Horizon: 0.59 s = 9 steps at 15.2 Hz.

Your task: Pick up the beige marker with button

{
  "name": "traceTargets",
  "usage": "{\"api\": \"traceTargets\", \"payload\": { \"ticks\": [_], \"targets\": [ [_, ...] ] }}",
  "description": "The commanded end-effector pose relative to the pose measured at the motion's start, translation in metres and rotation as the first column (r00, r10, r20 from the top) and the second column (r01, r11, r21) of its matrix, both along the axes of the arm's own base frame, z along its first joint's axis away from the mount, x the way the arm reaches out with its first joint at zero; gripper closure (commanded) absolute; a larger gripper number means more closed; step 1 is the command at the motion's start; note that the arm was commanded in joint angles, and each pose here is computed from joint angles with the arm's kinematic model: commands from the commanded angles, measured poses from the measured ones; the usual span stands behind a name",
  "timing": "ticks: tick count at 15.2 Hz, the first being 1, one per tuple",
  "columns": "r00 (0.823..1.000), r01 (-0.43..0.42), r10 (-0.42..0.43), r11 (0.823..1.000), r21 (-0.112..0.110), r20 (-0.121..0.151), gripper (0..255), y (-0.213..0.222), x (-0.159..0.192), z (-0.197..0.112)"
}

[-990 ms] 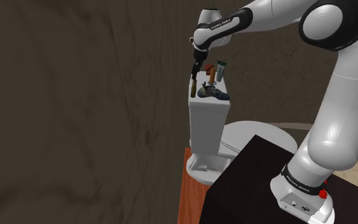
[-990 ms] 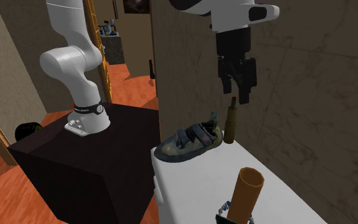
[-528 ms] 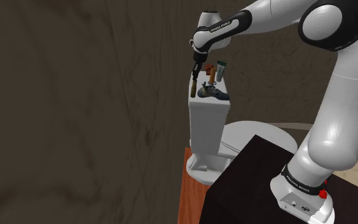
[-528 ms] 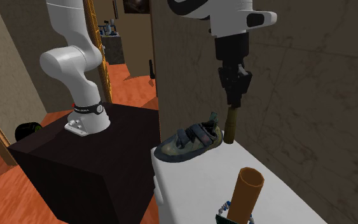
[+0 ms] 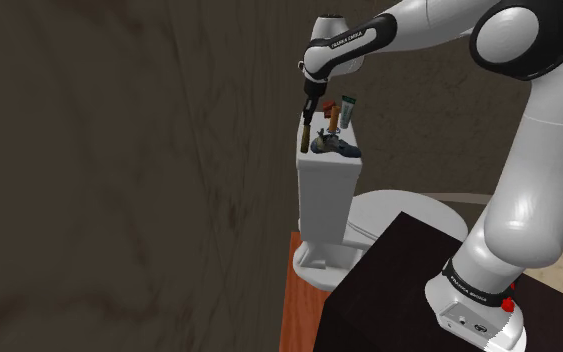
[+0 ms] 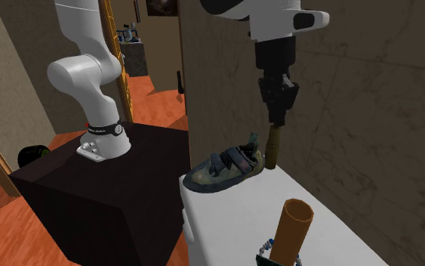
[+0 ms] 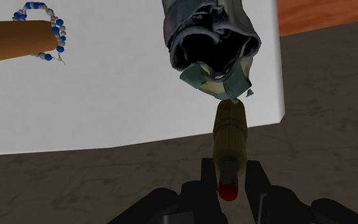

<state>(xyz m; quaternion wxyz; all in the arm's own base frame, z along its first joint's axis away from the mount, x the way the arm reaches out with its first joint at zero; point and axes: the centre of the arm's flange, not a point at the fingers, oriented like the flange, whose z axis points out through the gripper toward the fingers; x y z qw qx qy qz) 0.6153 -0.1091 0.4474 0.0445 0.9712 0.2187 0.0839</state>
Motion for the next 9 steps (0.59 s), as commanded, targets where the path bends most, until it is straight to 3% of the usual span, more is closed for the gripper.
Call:
{"api": "traceTargets", "payload": {
  "ticks": [1,9],
  "targets": [
    [1.000,-0.004,0.004,1.000,0.000,0.005,255,0.002,0.001,0.013],
    [1.000,-0.004,0.004,1.000,0.000,0.005,255,0.002,0.001,0.055]
  ]
}}
